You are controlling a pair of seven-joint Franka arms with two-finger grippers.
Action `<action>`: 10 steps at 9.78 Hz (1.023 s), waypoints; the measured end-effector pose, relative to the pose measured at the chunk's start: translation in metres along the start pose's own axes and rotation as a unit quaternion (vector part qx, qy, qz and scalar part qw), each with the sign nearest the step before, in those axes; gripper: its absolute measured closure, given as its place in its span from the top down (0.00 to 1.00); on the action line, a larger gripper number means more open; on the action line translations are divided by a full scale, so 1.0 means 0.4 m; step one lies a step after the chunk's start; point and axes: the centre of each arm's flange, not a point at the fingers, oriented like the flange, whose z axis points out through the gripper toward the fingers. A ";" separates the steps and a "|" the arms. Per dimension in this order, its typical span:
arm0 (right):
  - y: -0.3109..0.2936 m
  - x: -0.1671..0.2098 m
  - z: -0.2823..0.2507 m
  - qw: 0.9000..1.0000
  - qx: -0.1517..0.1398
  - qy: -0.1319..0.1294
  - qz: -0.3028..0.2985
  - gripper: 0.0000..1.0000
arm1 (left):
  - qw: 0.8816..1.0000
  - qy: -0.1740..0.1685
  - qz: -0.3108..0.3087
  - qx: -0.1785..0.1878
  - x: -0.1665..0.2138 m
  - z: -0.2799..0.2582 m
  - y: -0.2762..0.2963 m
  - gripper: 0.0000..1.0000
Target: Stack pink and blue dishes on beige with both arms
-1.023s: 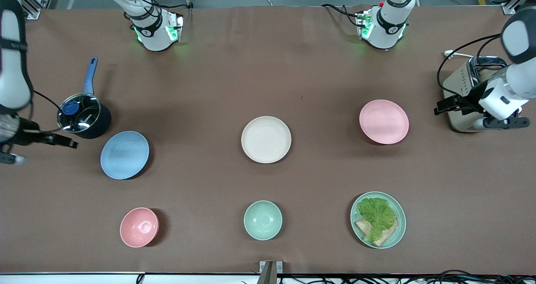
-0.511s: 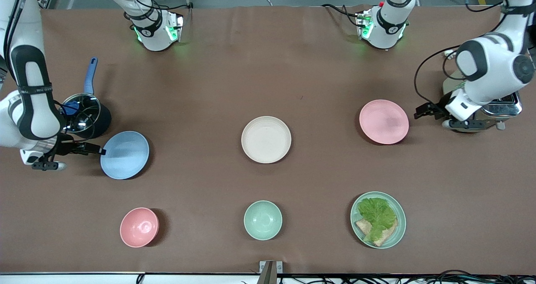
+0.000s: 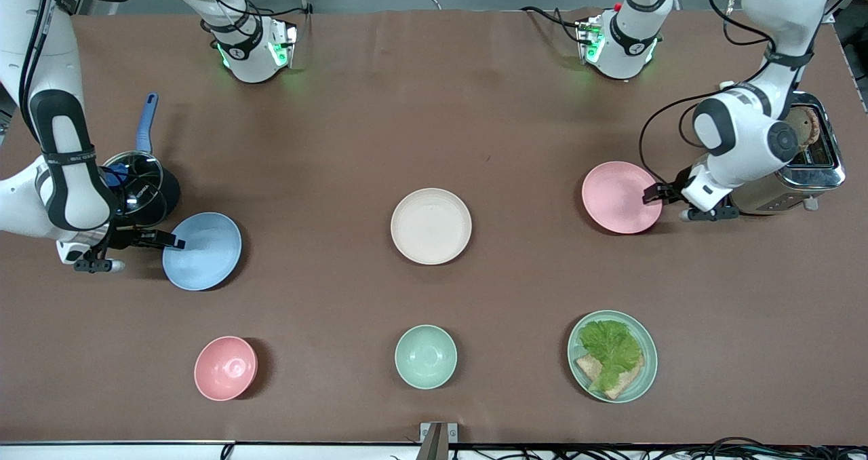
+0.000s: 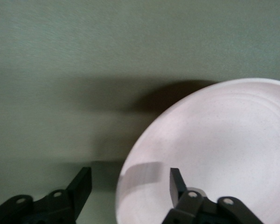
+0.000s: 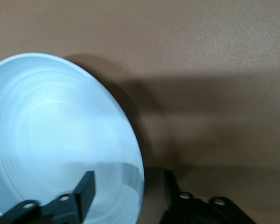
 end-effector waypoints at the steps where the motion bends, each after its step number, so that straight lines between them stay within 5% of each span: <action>1: 0.001 -0.003 0.004 1.000 0.001 -0.001 0.002 0.60 | 1.000 -0.001 0.000 -0.003 0.002 0.009 0.012 0.53; 3: 0.002 -0.007 0.010 1.000 0.010 -0.004 0.008 0.45 | 1.000 0.003 0.009 -0.005 0.009 0.003 0.022 0.27; 5: -0.001 -0.007 0.010 1.000 0.023 -0.002 0.016 0.13 | 1.000 0.006 0.024 -0.010 0.016 -0.020 0.022 0.17; 8: -0.003 0.028 -0.071 0.999 0.042 -0.007 0.007 0.07 | 0.998 -0.011 0.044 -0.041 0.058 -0.128 0.065 0.05; 10: -0.022 0.058 -0.161 0.999 0.032 -0.038 0.002 0.07 | 0.996 0.016 0.064 -0.052 0.076 -0.229 0.149 0.05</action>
